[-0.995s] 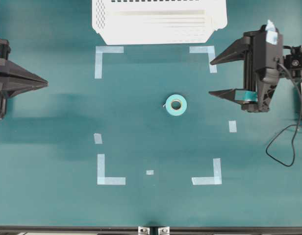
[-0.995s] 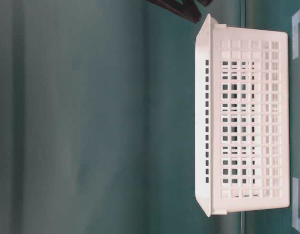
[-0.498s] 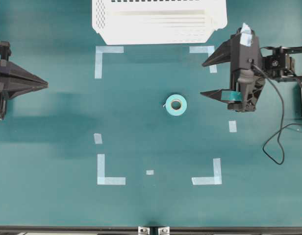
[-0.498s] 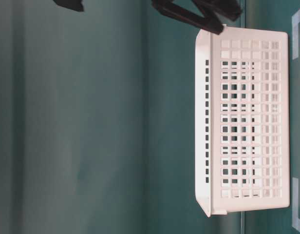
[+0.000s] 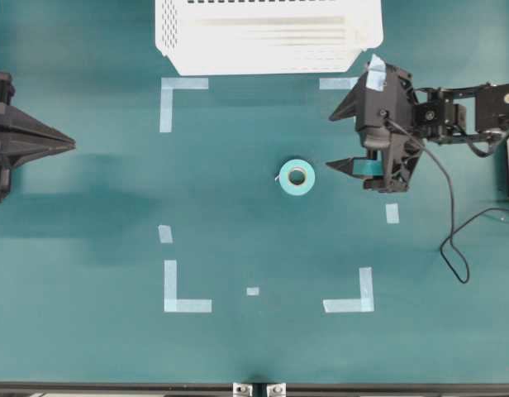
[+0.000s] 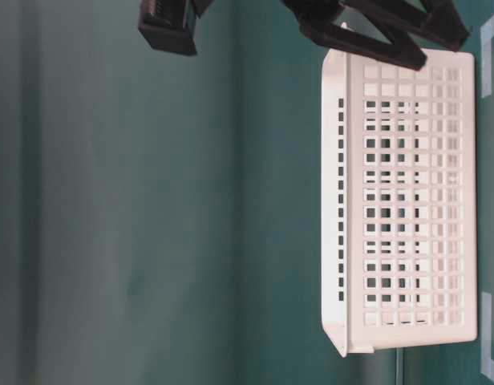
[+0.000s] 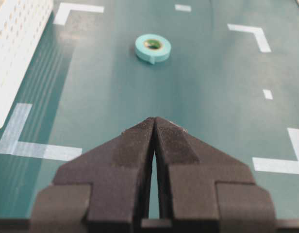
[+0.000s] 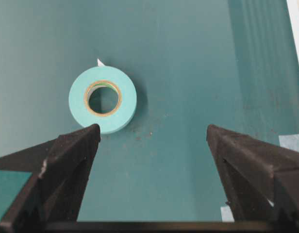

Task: Put the tape into the white basket.
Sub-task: 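Lower the open right gripper over the tape roll, straddling it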

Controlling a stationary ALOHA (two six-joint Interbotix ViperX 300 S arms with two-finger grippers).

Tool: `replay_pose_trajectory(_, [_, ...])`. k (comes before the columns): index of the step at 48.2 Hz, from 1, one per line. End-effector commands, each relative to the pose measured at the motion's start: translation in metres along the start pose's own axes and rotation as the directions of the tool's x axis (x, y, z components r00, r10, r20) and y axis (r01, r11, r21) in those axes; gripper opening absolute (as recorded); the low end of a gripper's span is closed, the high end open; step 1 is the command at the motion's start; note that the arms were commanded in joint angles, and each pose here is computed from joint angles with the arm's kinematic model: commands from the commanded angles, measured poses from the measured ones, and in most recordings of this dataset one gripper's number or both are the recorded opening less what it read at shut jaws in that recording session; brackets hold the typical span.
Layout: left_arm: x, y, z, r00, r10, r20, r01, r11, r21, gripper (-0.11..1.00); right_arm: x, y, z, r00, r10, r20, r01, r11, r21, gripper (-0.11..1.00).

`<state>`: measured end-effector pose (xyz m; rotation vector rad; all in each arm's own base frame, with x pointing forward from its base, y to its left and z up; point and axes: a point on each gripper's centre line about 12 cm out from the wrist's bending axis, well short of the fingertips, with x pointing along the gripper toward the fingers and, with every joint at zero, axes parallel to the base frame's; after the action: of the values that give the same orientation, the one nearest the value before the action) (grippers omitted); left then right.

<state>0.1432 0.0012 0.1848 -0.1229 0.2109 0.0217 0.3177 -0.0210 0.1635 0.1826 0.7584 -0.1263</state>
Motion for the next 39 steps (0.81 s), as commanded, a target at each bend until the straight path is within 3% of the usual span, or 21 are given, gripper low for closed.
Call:
replay_pose_trajectory(1, [-0.001,0.000,0.004,1.000,0.003,0.017,-0.002,1.000,-0.001,-0.10,0.001,0.003,0.011,0.999,0.009,0.031,-0.009,1.000,0.000,0.97])
replay_pose_trajectory(39, [-0.001,0.001,-0.004,1.000,0.007,-0.010,-0.007,1.000,0.000,-0.10,0.037,0.016,-0.001,0.999,0.034,0.000,-0.034,0.999,-0.029,0.97])
